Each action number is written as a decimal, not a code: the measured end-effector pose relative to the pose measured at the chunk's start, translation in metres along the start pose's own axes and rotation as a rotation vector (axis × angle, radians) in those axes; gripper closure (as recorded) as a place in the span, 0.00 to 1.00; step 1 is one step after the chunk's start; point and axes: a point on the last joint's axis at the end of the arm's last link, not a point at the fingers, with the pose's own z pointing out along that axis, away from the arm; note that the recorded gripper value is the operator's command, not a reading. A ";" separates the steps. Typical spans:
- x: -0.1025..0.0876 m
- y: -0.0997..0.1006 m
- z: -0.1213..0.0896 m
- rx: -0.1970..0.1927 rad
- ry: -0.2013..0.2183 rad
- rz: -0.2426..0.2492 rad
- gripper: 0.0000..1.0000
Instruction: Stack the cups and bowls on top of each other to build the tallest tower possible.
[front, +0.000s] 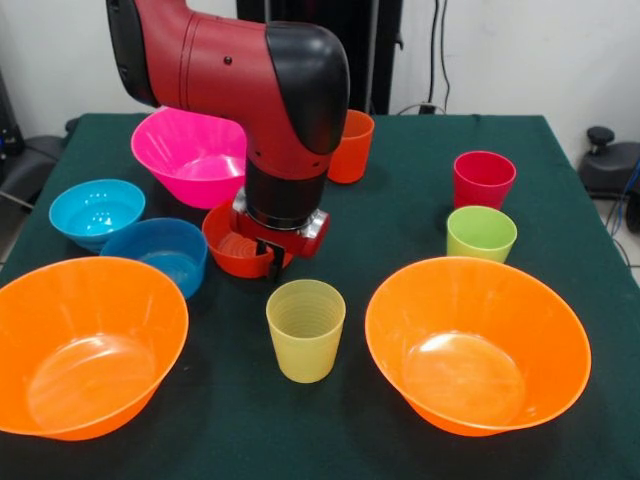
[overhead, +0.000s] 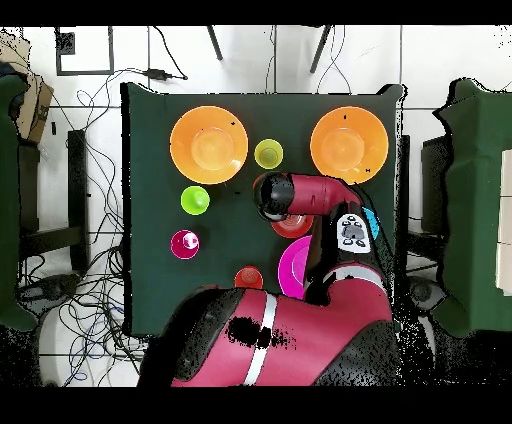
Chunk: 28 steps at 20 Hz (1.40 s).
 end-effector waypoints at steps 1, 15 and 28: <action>0.000 -0.001 0.000 0.002 -0.001 -0.003 1.00; 0.001 -0.008 0.002 0.022 -0.014 -0.032 1.00; 0.001 -0.013 0.003 0.028 -0.020 -0.040 1.00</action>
